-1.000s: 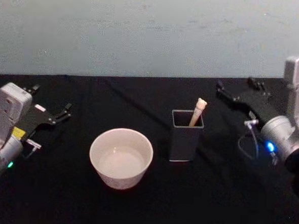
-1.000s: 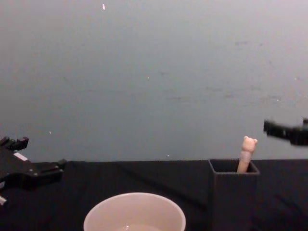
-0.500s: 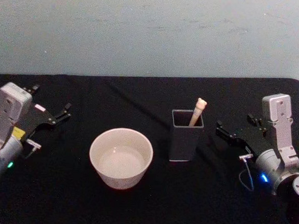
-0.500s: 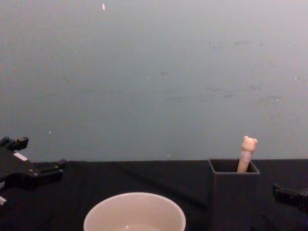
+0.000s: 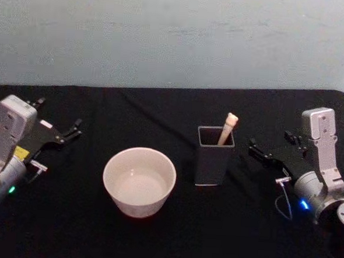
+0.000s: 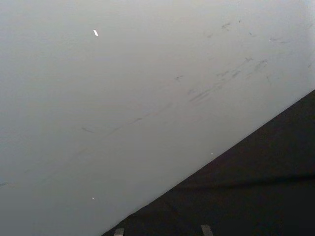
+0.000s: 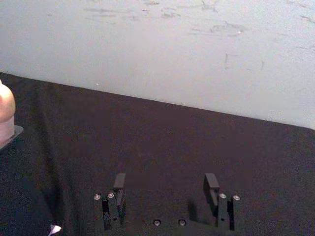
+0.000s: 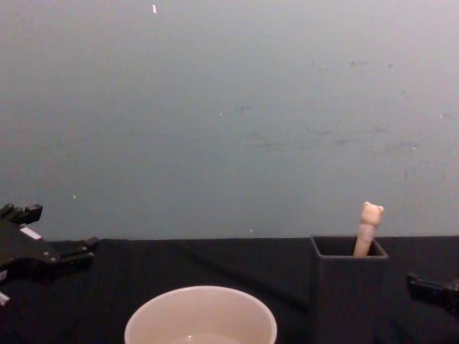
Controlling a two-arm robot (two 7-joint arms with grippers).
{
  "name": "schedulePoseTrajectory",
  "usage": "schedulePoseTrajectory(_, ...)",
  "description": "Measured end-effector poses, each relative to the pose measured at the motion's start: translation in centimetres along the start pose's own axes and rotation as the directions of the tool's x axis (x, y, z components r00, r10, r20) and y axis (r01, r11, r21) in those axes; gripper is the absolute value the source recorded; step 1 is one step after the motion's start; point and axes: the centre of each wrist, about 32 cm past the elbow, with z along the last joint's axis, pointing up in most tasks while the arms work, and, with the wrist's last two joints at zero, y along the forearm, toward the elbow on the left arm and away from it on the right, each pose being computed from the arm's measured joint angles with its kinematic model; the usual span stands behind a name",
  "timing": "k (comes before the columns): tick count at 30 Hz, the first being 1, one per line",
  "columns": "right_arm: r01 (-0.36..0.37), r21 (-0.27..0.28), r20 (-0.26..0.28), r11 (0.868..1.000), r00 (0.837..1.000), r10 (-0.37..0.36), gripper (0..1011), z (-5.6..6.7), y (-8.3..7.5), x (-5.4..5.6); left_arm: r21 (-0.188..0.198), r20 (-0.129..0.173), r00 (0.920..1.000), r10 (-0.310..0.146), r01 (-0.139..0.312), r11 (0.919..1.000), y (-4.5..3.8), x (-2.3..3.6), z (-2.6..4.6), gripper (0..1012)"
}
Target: Pick up the stirring spoon with one hand, stir inside the cup, then place it back in its original position.
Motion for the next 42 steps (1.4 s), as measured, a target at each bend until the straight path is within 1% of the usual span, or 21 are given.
schedulePoseTrajectory(42,-0.002,0.001,-0.002,1.000,1.000,0.002,1002,0.08,-0.04,0.02,0.000,0.000,1.0000,0.000,0.000,1.0000,0.00,0.00,0.00,1001)
